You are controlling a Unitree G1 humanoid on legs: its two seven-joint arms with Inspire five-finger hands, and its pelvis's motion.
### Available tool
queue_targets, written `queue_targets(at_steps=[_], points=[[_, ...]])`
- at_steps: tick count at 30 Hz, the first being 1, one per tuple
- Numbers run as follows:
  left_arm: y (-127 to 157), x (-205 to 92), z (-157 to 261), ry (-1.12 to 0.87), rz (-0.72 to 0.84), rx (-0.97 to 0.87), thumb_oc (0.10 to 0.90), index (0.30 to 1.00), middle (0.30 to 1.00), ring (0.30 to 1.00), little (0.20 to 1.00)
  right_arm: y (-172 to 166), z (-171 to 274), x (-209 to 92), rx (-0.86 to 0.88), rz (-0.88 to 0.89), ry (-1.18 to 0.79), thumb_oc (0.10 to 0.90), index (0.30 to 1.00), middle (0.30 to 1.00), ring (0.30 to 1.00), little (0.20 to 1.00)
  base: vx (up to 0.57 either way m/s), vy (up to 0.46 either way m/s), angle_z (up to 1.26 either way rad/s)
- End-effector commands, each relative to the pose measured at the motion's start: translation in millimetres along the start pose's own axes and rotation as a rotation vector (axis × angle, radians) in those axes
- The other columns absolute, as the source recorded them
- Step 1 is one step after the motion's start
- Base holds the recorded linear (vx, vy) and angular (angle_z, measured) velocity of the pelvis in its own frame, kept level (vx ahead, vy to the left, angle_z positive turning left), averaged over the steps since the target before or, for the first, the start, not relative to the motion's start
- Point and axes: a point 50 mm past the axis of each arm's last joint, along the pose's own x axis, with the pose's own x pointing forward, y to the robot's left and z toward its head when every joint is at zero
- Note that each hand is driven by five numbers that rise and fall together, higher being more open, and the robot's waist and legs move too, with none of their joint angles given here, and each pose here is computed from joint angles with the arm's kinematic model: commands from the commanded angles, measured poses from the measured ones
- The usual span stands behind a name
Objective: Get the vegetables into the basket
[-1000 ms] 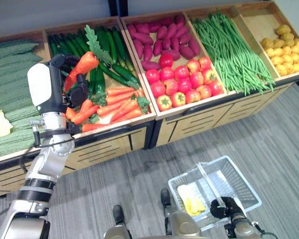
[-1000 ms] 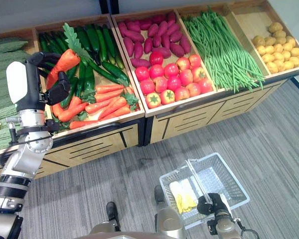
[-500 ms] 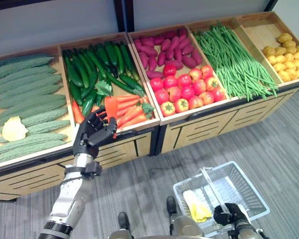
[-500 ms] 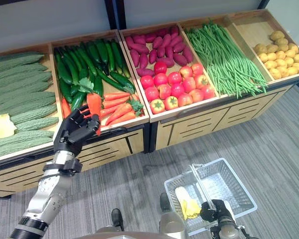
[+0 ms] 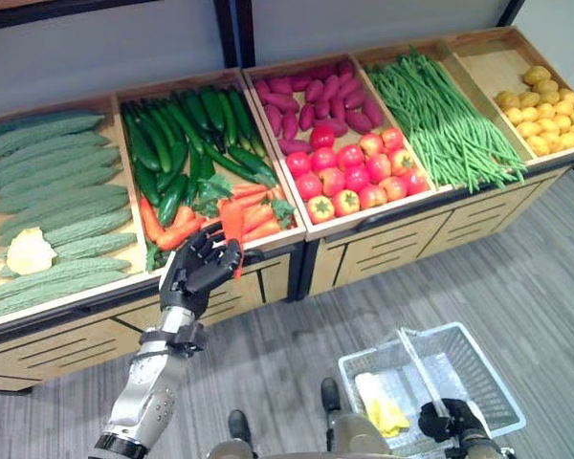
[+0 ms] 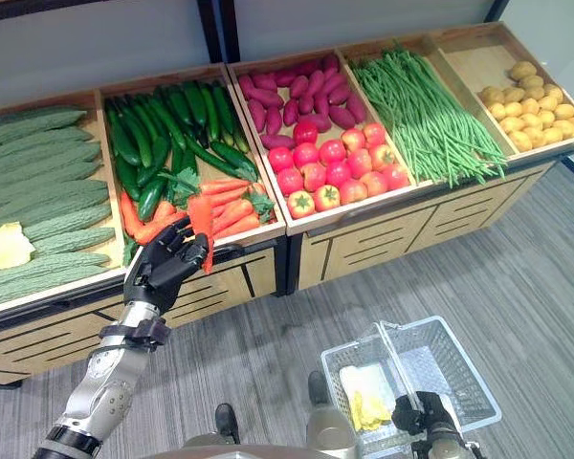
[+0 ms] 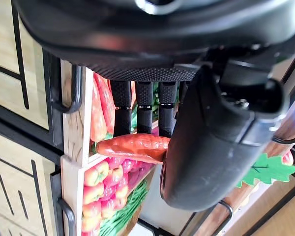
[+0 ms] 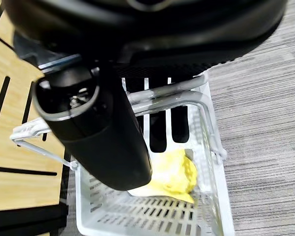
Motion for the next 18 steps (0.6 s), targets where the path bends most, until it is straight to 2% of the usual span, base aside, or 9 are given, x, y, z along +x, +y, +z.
queue_targets(at_steps=[1, 7, 11, 18], points=[[-24.9, 24.3, 50.4, -0.249, -0.155, 0.046, 0.4, 0.3, 0.3, 0.3, 0.3, -10.9, 19.0, 3.3, 0.047, -0.054, -0.087, 0.4, 0.3, 0.3, 0.3, 0.3, -0.1, 0.203, -0.2], [-30.8, 30.8, 57.1, -0.264, -0.193, 0.088, 0.4, 0.3, 0.3, 0.3, 0.3, -2.4, 12.1, 1.0, 0.087, -0.038, -0.062, 0.4, 0.3, 0.3, 0.3, 0.3, -0.15, 0.218, -0.36], [-25.5, 25.5, 59.6, -0.271, -0.168, 0.093, 0.4, 0.3, 0.3, 0.3, 0.3, 1.2, 15.8, 2.2, 0.072, -0.027, -0.07, 0.4, 0.3, 0.3, 0.3, 0.3, -0.08, 0.119, -0.96], [-10.4, 14.1, 60.3, -0.259, -0.12, 0.122, 0.4, 0.3, 0.3, 0.3, 0.3, 4.8, 28.3, 4.4, 0.047, -0.016, -0.112, 0.4, 0.3, 0.3, 0.3, 0.3, -0.03, -0.051, -0.82]])
